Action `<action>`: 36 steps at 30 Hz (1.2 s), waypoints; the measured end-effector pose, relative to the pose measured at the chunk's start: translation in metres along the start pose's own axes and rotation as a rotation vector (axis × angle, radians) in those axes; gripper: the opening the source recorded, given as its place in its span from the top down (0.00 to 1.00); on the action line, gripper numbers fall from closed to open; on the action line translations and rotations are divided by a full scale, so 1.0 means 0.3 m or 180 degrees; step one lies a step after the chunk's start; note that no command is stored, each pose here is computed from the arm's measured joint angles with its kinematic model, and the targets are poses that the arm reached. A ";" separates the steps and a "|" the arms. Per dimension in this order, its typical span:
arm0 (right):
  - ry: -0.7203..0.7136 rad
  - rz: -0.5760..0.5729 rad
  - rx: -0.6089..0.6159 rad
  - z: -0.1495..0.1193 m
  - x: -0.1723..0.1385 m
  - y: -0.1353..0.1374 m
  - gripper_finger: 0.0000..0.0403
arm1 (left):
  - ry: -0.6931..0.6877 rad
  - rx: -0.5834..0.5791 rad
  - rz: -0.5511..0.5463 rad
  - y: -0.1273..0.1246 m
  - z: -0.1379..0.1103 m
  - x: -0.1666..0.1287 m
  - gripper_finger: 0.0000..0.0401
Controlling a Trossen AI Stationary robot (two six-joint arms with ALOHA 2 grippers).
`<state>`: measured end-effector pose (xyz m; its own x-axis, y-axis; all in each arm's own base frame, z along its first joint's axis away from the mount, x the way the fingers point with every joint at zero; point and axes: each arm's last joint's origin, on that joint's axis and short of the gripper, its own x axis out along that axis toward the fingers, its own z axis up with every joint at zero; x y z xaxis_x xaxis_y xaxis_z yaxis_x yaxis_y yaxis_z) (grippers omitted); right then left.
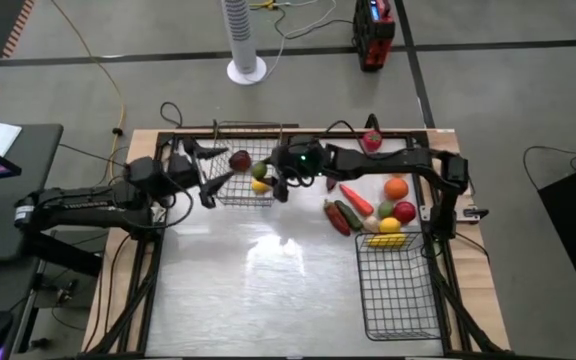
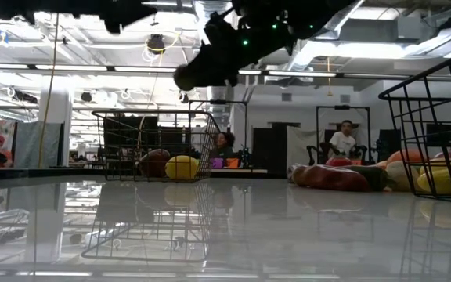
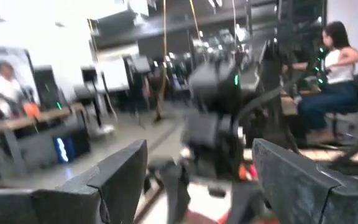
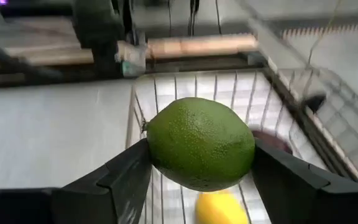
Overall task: Sort produce into baskets
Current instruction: Put the top green citrus into the wire basket, then put the top red bell pepper into the right wire basket
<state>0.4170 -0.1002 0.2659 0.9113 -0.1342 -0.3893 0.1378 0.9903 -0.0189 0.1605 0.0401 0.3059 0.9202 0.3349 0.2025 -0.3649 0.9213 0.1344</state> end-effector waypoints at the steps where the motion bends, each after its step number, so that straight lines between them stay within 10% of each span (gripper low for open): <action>1: 0.0065 -0.0007 0.0012 0.008 -0.001 -0.006 0.27 | -0.0061 0.0033 0.0009 0.005 0.024 0.005 0.30; 13: 0.0769 -0.0280 -0.0075 0.053 -0.136 -0.022 0.15 | 0.0124 0.0421 0.0002 0.077 0.101 0.144 0.30; 25: 0.1486 -0.1876 0.0872 -0.248 -0.229 -0.158 0.15 | 0.0501 0.0381 -0.0193 0.108 0.026 0.193 0.30; 36: 0.1986 -0.2461 0.1129 -0.436 -0.171 -0.198 0.15 | 0.0677 0.0305 -0.0353 0.113 0.009 0.181 0.30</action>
<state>0.3114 -0.1475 0.1665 0.1797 -0.5822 -0.7930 0.7934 0.5623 -0.2330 0.1978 0.0891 0.3242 0.9607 0.2764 -0.0258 -0.2626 0.9351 0.2379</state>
